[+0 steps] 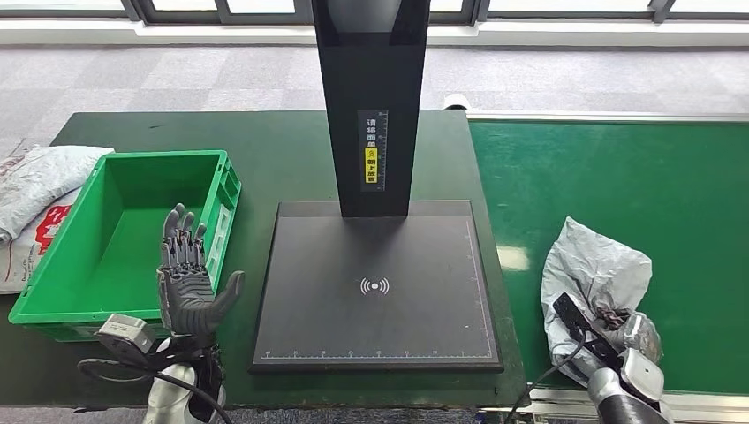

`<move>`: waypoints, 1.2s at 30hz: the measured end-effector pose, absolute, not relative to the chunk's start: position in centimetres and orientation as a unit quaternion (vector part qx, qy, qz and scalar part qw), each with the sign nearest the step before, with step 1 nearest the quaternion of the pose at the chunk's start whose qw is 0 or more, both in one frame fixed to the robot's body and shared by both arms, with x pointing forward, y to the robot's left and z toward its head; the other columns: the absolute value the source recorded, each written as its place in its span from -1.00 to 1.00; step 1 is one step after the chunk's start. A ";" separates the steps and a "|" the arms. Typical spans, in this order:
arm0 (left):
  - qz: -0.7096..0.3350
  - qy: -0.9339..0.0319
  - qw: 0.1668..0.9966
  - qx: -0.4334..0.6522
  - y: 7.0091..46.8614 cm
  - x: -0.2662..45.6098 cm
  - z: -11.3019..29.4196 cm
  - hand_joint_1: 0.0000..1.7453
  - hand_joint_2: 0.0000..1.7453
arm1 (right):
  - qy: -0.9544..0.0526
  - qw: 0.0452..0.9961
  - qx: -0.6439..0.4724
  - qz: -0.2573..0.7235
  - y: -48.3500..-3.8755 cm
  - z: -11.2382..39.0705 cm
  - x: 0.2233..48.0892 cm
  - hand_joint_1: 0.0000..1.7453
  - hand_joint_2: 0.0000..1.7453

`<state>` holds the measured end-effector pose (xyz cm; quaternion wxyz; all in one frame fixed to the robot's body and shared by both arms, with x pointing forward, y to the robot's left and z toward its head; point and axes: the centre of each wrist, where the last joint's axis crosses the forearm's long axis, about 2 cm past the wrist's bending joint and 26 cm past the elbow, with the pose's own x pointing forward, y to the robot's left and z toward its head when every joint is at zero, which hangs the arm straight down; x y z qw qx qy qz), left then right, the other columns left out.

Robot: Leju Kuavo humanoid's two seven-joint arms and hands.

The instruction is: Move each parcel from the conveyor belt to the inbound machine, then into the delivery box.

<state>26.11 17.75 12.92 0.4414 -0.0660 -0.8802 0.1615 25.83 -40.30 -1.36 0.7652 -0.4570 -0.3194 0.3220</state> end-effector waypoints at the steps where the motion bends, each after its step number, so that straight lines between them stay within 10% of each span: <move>1: 0.162 -0.880 0.442 -0.063 17.7 26.1 12.9 -1.00 1.00 | -0.349 0.747 -0.471 0.314 -40.0 -1.1 26.1 1.00 1.00; 14: 0.160 -0.880 0.445 -0.054 17.4 26.4 13.0 -1.00 1.00 | -0.627 0.468 -0.589 0.204 -32.2 9.2 30.1 1.00 1.00; 36: 0.168 -0.877 0.447 -0.053 17.3 26.5 12.9 -1.00 1.00 | -0.671 0.419 -0.586 0.173 -29.0 12.6 30.3 1.00 1.00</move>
